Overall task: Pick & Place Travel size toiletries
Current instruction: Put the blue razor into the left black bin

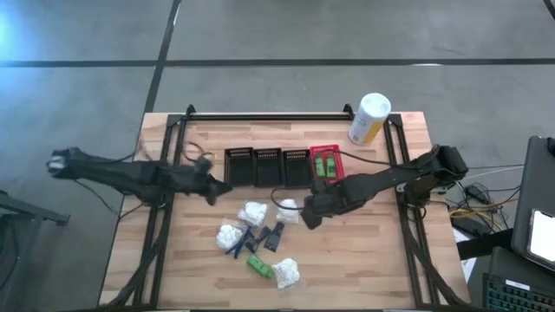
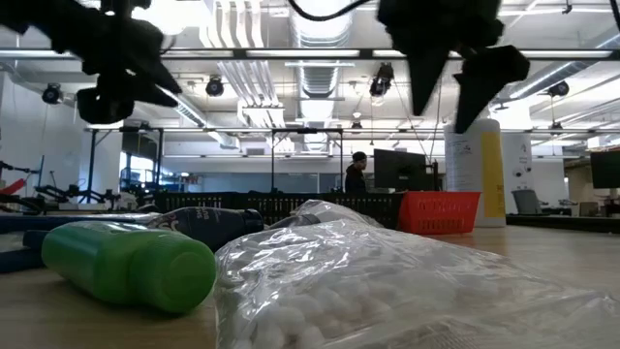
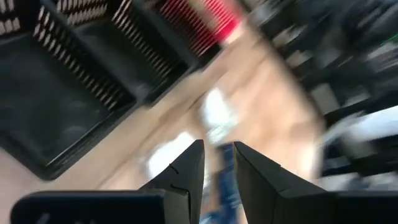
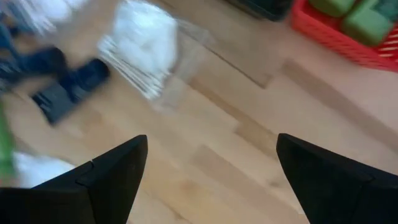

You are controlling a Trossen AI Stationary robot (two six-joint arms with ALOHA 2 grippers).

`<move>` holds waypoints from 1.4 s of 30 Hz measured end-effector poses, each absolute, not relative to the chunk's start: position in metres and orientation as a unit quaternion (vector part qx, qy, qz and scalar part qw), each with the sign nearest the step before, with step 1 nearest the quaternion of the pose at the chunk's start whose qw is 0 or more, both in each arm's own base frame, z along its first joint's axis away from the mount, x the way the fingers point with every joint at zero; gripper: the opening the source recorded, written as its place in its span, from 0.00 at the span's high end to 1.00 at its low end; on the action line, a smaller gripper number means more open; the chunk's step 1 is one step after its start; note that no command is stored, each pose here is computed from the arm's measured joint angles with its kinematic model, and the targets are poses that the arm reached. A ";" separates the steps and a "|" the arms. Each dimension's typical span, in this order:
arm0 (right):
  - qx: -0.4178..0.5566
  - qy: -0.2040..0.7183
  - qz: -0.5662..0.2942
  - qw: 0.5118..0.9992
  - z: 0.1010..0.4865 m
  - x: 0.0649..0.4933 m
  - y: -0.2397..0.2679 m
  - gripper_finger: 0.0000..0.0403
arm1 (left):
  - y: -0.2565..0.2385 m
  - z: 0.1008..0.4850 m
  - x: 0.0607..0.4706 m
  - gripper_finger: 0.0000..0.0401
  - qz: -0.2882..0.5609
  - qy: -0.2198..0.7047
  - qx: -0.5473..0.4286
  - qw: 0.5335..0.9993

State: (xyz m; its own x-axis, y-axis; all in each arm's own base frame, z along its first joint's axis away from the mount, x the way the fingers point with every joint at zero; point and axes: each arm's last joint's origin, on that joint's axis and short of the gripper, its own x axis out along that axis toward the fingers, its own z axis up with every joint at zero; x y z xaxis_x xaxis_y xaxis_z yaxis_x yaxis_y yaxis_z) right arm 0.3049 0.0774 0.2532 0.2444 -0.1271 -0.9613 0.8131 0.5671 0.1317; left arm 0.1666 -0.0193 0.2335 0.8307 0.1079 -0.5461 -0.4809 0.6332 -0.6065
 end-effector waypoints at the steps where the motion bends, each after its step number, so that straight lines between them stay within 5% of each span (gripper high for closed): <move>1: 0.319 0.526 -0.324 0.719 0.253 0.299 0.078 0.13 | -0.026 0.237 0.174 0.78 0.172 0.248 -0.379 0.875; 7: 0.278 0.522 -0.319 0.741 0.254 0.256 0.076 0.16 | -0.092 0.250 0.214 0.78 0.149 0.306 -0.275 0.899; 16: 0.320 0.454 -0.343 0.758 0.249 0.205 0.061 0.20 | -0.155 0.220 0.248 0.78 0.177 0.393 -0.229 0.873; 22: 0.321 0.448 -0.337 0.763 0.246 0.195 0.058 0.22 | -0.169 0.198 0.265 0.76 0.168 0.442 -0.190 0.860; 32: 0.305 0.450 -0.349 0.763 0.238 0.198 0.058 0.13 | -0.169 0.192 0.267 0.51 0.184 0.464 -0.170 0.850; 42: 0.322 0.437 -0.348 0.764 0.224 0.199 0.058 0.12 | -0.169 0.171 0.269 0.57 0.172 0.515 -0.115 0.832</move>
